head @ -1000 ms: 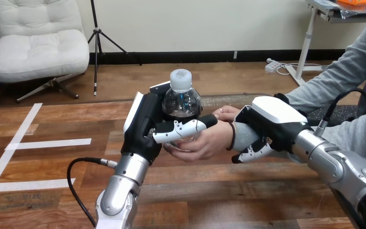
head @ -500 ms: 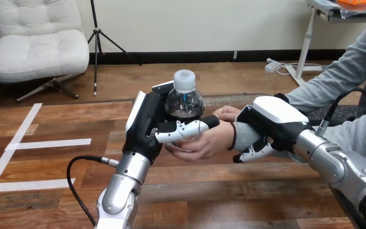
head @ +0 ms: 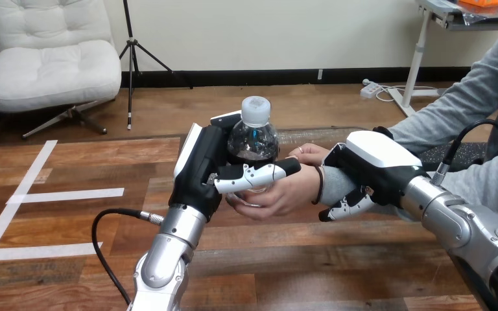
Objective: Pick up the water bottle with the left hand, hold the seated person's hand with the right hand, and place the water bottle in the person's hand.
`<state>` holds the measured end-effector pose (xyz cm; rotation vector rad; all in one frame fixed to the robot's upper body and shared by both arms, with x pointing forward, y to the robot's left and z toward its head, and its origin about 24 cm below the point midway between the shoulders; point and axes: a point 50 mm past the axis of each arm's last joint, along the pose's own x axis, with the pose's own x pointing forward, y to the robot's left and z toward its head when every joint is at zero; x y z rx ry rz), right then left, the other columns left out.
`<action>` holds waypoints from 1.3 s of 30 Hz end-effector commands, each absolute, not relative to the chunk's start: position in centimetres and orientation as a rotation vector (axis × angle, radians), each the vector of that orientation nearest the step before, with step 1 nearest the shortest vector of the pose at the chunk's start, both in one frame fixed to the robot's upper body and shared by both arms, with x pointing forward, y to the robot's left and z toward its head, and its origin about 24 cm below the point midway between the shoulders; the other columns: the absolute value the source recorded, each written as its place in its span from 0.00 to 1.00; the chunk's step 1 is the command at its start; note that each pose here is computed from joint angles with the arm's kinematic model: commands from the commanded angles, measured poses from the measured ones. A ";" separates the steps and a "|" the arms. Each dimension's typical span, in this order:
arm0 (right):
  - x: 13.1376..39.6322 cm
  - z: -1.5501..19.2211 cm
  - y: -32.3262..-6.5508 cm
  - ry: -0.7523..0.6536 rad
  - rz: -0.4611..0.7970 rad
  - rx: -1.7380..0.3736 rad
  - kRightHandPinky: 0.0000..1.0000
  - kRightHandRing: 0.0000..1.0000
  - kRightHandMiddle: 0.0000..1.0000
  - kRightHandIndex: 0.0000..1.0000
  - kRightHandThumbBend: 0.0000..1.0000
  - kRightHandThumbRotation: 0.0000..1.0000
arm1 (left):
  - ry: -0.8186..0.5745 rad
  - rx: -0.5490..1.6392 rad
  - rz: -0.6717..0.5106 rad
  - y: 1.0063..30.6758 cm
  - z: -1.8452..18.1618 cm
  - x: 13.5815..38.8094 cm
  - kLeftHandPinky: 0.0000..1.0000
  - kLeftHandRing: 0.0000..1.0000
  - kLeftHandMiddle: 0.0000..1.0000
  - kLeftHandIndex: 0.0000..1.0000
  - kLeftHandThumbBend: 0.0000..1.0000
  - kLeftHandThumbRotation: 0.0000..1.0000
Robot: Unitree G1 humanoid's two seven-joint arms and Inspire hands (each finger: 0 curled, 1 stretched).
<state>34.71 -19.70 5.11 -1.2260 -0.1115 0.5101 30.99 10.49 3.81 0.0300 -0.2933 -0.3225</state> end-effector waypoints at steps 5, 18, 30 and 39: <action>36.2 9.3 -16.8 -0.331 0.470 -1.151 0.15 0.20 0.26 0.27 0.67 0.00 | -0.365 0.044 -0.324 10.1 6.2 32.6 0.34 0.37 0.40 0.40 0.76 0.00; 36.2 9.4 -16.8 -0.329 0.474 -1.158 0.16 0.20 0.26 0.27 0.66 0.00 | -0.270 0.004 -0.399 10.2 5.8 32.9 0.38 0.45 0.50 0.47 0.85 0.02; 36.2 9.3 -16.9 -0.320 0.469 -1.151 0.16 0.20 0.26 0.27 0.66 0.00 | -0.225 0.080 -0.455 10.8 5.4 33.0 0.72 0.78 0.83 0.75 0.99 0.52; 36.2 9.3 -17.0 -0.318 0.468 -1.148 0.16 0.20 0.26 0.27 0.66 0.00 | -0.210 0.120 -0.468 11.2 5.1 33.0 0.93 0.96 0.98 0.93 1.00 0.73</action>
